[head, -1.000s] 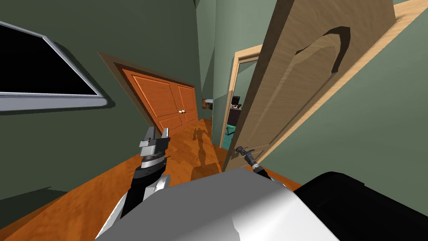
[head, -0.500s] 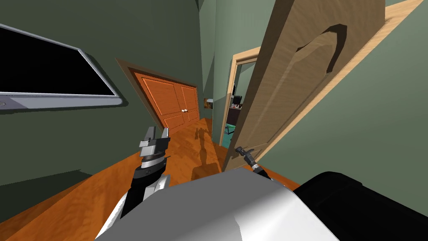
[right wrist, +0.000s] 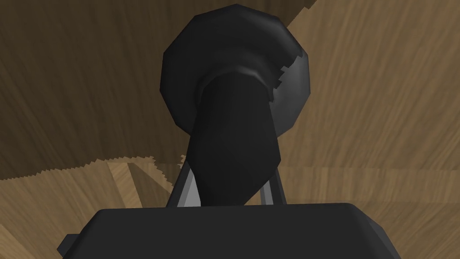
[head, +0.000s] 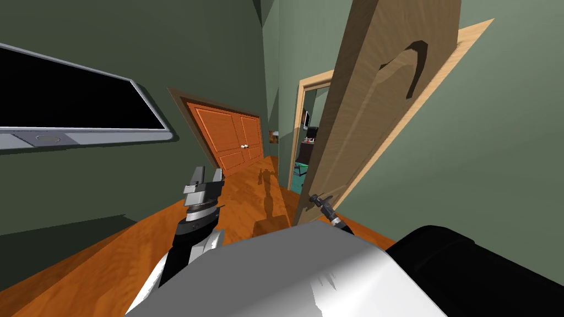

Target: Pull the door open

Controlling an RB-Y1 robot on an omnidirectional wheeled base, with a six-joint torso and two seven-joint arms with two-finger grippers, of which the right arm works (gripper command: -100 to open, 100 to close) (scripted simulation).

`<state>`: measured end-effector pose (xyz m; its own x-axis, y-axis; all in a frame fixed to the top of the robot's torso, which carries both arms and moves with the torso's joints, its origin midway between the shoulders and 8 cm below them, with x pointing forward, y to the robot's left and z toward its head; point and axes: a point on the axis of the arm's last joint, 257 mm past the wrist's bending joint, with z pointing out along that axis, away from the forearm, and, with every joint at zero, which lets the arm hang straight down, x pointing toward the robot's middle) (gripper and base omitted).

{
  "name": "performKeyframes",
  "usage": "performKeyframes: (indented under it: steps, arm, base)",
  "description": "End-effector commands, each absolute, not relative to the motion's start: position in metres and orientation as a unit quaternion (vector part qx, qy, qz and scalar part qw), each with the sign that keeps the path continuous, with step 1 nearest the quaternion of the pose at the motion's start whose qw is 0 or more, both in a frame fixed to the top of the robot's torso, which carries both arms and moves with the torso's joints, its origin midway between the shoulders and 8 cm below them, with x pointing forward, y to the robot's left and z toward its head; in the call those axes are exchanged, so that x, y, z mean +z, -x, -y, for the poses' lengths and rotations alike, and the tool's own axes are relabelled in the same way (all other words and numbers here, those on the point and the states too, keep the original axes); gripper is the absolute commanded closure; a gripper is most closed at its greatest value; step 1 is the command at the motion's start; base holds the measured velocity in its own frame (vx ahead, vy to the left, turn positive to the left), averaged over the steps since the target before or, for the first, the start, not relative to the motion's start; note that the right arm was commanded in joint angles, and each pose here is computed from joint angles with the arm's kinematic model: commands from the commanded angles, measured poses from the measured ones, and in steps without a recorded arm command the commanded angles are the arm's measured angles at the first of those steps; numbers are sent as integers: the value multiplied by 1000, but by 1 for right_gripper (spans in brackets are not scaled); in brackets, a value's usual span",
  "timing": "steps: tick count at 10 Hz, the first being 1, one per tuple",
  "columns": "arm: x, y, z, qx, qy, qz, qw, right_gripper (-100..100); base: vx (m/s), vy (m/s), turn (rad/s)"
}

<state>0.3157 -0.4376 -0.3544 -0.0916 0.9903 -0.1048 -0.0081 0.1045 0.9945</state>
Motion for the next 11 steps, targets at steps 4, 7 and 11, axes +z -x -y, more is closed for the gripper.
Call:
performKeyframes:
  steps: [4, 7, 11]
  arm:
    - [-359, -308, 412, 507, -443, -554, 489, 100]
    - [-358, -305, 402, 510, -438, -557, 487, 100]
    - [-355, -300, 381, 517, -427, -564, 482, 100]
  base:
    - [-62, -51, 47]
    - [-72, -76, 46]
    - [-66, -77, 128]
